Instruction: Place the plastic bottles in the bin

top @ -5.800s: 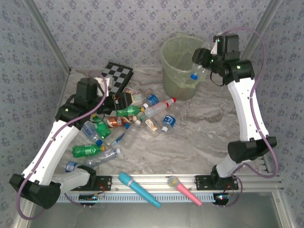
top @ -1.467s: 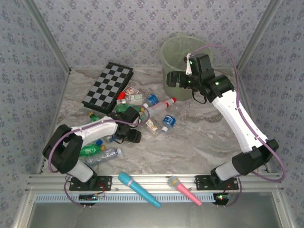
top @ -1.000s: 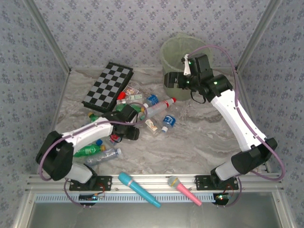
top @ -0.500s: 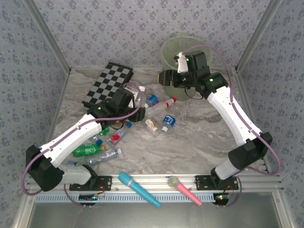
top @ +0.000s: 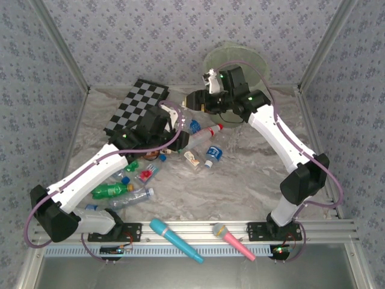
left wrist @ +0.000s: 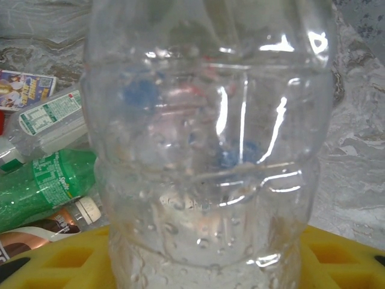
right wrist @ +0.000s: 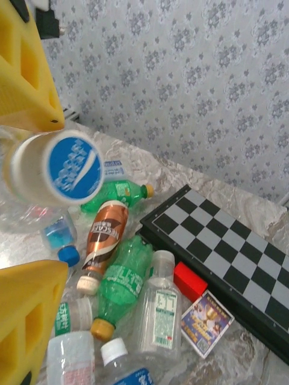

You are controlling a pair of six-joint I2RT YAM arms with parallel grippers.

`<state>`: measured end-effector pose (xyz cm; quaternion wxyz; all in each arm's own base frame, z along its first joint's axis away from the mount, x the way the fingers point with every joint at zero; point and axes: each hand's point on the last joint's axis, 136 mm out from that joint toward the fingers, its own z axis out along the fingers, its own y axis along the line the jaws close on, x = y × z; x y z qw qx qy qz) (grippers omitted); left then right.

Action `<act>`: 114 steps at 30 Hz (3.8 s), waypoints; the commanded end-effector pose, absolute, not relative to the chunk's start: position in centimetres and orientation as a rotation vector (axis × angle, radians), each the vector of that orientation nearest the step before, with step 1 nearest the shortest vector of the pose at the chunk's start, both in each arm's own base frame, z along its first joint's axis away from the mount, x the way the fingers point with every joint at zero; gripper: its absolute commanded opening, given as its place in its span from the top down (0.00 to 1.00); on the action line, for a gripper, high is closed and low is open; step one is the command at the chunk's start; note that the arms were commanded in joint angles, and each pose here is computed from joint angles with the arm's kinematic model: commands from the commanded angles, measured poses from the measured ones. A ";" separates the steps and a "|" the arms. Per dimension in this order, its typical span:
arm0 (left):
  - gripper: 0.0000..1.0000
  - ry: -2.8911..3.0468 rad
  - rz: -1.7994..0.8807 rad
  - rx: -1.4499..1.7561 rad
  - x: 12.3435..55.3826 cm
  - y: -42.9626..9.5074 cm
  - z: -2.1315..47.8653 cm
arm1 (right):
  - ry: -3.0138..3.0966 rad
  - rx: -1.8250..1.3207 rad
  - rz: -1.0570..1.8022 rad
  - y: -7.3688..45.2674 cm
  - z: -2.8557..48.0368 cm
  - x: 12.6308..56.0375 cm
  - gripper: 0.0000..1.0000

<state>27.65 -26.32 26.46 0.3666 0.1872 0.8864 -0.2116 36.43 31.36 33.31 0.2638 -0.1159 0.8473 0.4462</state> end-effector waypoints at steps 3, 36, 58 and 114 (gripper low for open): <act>0.45 2.199 -0.604 0.538 27.3 -27.6 28.9 | 2.258 -0.341 1.315 33.0 34.5 36.4 0.41; 0.00 2.118 -0.415 0.119 29.7 -20.3 31.7 | 2.053 0.143 0.800 14.6 41.9 43.6 0.65; 0.00 2.118 -0.455 -0.075 29.2 -16.3 30.5 | 1.705 0.387 0.520 3.7 48.6 51.6 0.60; 0.13 2.335 -0.343 -1.208 21.9 -6.7 16.3 | 1.990 -0.170 0.425 16.9 40.8 40.5 0.00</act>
